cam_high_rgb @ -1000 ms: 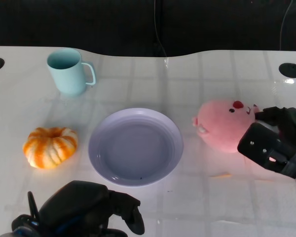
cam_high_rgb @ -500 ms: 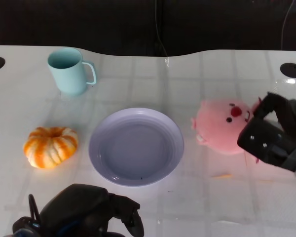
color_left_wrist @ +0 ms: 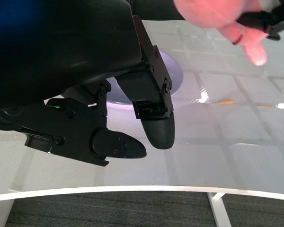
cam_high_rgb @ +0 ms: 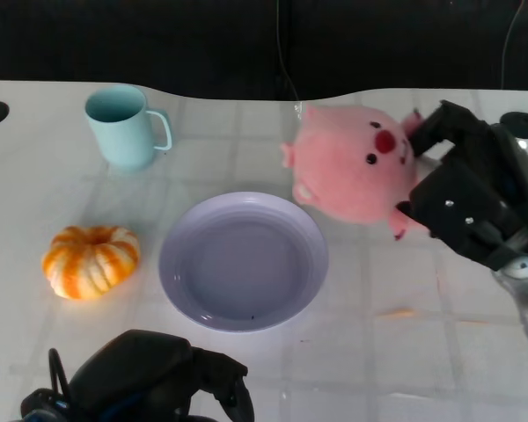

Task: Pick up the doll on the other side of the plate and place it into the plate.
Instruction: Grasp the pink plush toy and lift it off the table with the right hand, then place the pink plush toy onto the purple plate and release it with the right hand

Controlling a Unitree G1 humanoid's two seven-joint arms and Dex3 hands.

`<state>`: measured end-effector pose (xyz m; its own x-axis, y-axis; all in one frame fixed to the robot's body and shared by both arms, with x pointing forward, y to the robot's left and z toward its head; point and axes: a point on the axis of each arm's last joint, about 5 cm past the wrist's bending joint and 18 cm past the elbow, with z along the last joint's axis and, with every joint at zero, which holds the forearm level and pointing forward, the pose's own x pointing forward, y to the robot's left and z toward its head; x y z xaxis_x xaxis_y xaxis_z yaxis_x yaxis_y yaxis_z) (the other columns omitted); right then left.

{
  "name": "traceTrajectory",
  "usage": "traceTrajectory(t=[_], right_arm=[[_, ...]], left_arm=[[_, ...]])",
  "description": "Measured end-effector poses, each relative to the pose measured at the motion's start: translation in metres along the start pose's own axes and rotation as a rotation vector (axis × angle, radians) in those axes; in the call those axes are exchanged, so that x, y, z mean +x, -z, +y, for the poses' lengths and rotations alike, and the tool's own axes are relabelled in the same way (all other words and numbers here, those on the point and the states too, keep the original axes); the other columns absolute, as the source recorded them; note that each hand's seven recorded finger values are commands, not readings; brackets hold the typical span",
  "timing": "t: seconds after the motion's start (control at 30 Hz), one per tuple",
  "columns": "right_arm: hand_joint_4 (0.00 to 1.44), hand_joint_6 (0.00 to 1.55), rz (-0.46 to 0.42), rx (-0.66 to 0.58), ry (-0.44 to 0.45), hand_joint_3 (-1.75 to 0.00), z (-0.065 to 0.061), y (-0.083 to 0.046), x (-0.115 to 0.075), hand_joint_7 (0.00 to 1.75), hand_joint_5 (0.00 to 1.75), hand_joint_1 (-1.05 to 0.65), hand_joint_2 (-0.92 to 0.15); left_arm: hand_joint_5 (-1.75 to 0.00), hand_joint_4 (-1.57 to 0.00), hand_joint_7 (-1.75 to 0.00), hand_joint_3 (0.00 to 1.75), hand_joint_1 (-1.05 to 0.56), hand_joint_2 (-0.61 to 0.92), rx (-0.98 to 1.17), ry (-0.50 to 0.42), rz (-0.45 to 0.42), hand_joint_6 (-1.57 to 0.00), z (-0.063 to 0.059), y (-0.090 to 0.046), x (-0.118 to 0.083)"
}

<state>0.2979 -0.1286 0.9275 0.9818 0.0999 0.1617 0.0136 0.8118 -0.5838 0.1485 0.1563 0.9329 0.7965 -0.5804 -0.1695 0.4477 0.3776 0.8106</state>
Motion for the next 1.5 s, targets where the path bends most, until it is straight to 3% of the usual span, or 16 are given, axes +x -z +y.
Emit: traceTrajectory(t=[0.2, 0.43, 0.57, 0.7, 0.8, 0.83, 0.9, 0.93, 1.0, 1.1, 1.5], right_arm=[[0.94, 0.79, -0.06, 0.061, -0.063, -1.43, 0.016, -0.028, 0.01, 1.73, 1.75, -0.14, -0.29], [0.97, 0.8, -0.084, 0.084, -0.187, -1.38, 0.046, -0.059, 0.014, 1.74, 1.75, -0.1, -0.31], [0.98, 0.82, -0.103, 0.048, -0.226, -1.36, 0.06, -0.065, 0.015, 1.75, 1.75, -0.11, -0.3], [0.94, 0.78, -0.085, 0.03, -0.261, -1.3, 0.069, -0.061, 0.013, 1.73, 1.75, -0.1, -0.31], [0.89, 0.85, -0.082, 0.015, -0.279, -1.25, 0.072, -0.06, 0.011, 1.29, 1.69, -0.11, -0.31], [0.84, 0.86, -0.084, 0.007, -0.281, -1.09, 0.073, -0.06, 0.011, 1.02, 1.57, -0.13, -0.38], [0.77, 0.87, -0.085, -0.009, -0.292, -0.75, 0.073, -0.06, 0.011, 0.69, 1.47, -0.17, -0.57], [0.66, 0.8, -0.088, -0.027, -0.307, -0.48, 0.073, -0.06, 0.011, 0.45, 1.13, -0.22, -0.74], [0.61, 0.75, -0.098, -0.066, -0.347, -0.21, 0.073, -0.06, 0.01, 0.2, 0.77, -0.28, -0.88], [0.53, 0.67, -0.104, -0.117, -0.376, -0.12, 0.069, -0.062, 0.011, 0.07, 0.58, -0.35, -0.92], [0.27, 0.37, -0.074, -0.241, -0.577, -0.13, 0.04, -0.067, 0.014, 0.0, 0.28, -0.52, -0.92]], left_arm=[[-1.24, -0.77, -0.62, 0.17, -0.22, 0.92, 0.018, -0.002, -0.002, -0.9, -0.001, 0.0, 0.0], [-1.24, -0.76, -0.62, 0.18, -0.21, 0.92, 0.028, 0.002, -0.004, -0.9, -0.002, -0.001, 0.001], [-1.24, -0.79, -0.61, 0.17, -0.21, 0.92, 0.029, 0.0, -0.006, -0.92, -0.003, -0.002, 0.002], [-1.24, -0.79, -0.6, 0.16, -0.21, 0.92, 0.028, -0.005, -0.008, -0.93, -0.004, -0.002, 0.002], [-1.23, -0.78, -0.59, 0.16, -0.21, 0.92, 0.028, -0.005, -0.012, -0.92, -0.004, -0.002, 0.003], [-1.21, -0.78, -0.58, 0.16, -0.21, 0.92, 0.028, -0.005, -0.012, -0.92, -0.004, -0.002, 0.003], [-1.2, -0.79, -0.57, 0.15, -0.21, 0.92, 0.029, -0.006, -0.011, -0.93, -0.004, -0.003, 0.003], [-1.2, -0.79, -0.57, 0.15, -0.21, 0.92, 0.029, -0.006, -0.011, -0.93, -0.004, -0.003, 0.003], [-1.2, -0.79, -0.57, 0.16, -0.22, 0.92, 0.029, -0.006, -0.01, -0.93, -0.004, -0.003, 0.003], [-1.21, -0.8, -0.57, 0.17, -0.22, 0.92, 0.03, -0.006, -0.01, -0.94, -0.004, -0.002, 0.003], [-1.21, -0.78, -0.56, 0.17, -0.22, 0.92, 0.035, -0.008, -0.009, -0.94, -0.004, -0.003, 0.003]])
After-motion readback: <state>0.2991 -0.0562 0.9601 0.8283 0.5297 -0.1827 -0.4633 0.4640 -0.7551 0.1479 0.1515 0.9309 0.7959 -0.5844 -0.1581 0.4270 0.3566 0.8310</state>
